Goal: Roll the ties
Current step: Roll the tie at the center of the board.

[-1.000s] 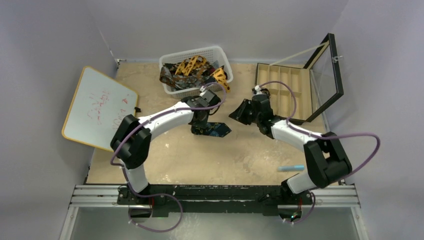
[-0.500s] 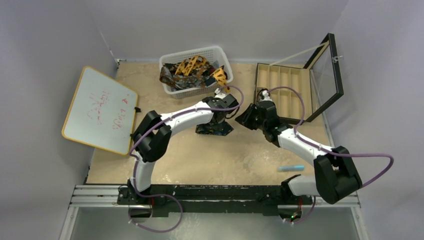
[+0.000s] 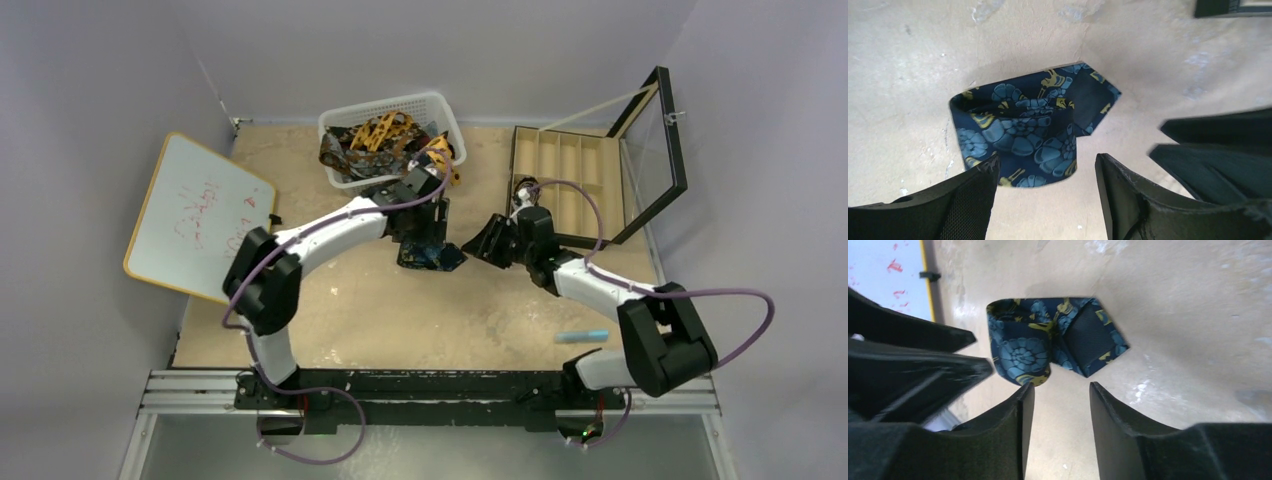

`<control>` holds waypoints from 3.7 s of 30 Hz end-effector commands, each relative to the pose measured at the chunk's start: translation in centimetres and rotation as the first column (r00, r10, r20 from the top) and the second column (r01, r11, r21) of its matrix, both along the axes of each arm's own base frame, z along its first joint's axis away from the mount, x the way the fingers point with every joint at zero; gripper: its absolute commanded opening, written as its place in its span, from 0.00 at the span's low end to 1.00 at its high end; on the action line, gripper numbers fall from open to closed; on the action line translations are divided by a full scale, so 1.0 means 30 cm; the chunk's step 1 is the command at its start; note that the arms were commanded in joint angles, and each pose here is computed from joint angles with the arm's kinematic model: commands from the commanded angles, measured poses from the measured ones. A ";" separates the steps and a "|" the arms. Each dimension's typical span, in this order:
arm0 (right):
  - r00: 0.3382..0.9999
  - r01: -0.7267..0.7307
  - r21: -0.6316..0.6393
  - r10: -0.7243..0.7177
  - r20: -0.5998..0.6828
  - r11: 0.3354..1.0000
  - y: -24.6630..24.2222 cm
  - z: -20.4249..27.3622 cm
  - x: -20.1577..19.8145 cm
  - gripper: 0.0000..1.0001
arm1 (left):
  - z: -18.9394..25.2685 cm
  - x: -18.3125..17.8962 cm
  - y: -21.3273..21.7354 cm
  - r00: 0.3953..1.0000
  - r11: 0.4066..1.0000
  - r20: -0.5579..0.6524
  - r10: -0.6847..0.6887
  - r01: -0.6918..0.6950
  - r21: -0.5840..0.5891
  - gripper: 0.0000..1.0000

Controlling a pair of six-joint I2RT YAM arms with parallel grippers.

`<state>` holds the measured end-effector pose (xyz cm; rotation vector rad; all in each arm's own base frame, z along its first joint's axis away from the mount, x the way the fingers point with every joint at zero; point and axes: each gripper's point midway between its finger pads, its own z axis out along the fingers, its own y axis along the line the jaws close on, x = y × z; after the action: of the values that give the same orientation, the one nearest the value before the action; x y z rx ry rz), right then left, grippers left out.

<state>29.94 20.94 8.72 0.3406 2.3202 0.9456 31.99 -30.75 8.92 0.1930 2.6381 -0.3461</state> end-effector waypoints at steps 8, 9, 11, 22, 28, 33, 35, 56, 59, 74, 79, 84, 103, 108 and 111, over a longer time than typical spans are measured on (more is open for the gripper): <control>0.964 -0.254 0.145 0.238 0.115 0.956 0.168 0.082 0.049 0.63 | 0.329 -0.015 0.155 0.983 0.948 0.176 0.057 0.002 -0.319 0.72; 0.962 -0.263 0.144 0.248 0.116 0.954 0.177 0.082 0.053 0.64 | 0.308 -0.018 0.185 0.985 0.947 0.160 0.067 -0.012 -0.320 0.72; 0.955 -0.288 0.143 0.274 0.114 0.947 0.200 0.075 0.054 0.66 | 0.277 -0.024 0.233 0.988 0.939 0.133 0.075 -0.025 -0.343 0.72; 0.946 -0.325 0.120 0.321 0.045 0.938 0.257 -0.027 0.067 0.48 | 0.179 -0.024 0.333 0.997 0.867 0.068 0.048 -0.008 -0.498 0.73; 0.945 -0.324 0.085 0.326 -0.008 0.942 0.242 -0.083 0.060 0.38 | 0.123 -0.020 0.311 0.999 0.843 0.042 -0.004 0.025 -0.538 0.72; 0.945 -0.323 0.076 0.326 -0.034 0.943 0.239 -0.125 0.058 0.33 | 0.084 -0.011 0.287 0.998 0.822 0.043 -0.037 0.055 -0.567 0.72; 0.945 -0.321 0.069 0.325 -0.050 0.945 0.235 -0.144 0.057 0.32 | 0.065 -0.004 0.279 0.998 0.817 0.041 -0.048 0.062 -0.573 0.72; 0.934 -0.336 0.070 0.342 -0.103 0.939 0.232 -0.234 0.067 0.28 | -0.026 0.023 0.181 0.967 0.699 0.097 -0.235 0.238 -0.674 0.73; 0.931 -0.343 0.080 0.350 -0.107 0.936 0.237 -0.240 0.063 0.28 | -0.032 0.012 0.170 0.963 0.674 0.094 -0.253 0.245 -0.697 0.72; 0.932 -0.338 0.082 0.346 -0.109 0.937 0.239 -0.238 0.071 0.27 | -0.053 0.059 0.141 0.968 0.651 0.081 -0.238 0.221 -0.726 0.70; 0.931 -0.339 0.083 0.347 -0.110 0.937 0.240 -0.242 0.070 0.27 | -0.068 0.046 0.114 0.972 0.671 0.072 -0.224 0.208 -0.712 0.69; 0.928 -0.345 0.093 0.354 -0.113 0.934 0.242 -0.249 0.063 0.27 | -0.066 0.049 0.072 0.976 0.692 0.087 -0.200 0.204 -0.692 0.59; 0.942 -0.331 0.094 0.335 -0.027 0.939 0.185 -0.131 0.082 0.45 | -0.011 0.048 0.011 0.954 0.837 0.241 -0.180 0.277 -0.472 0.21; 0.948 -0.317 0.082 0.313 0.063 0.945 0.125 -0.049 0.109 0.62 | 0.023 0.043 0.024 0.941 0.841 0.277 -0.194 0.305 -0.447 0.20; 0.938 -0.342 0.068 0.336 0.089 0.937 0.124 -0.039 0.112 0.67 | -0.011 0.047 0.021 0.948 0.851 0.239 -0.209 0.297 -0.434 0.22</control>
<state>33.10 24.68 6.14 0.0304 2.3748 1.1974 32.27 -29.74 7.18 0.3411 2.3085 -1.0195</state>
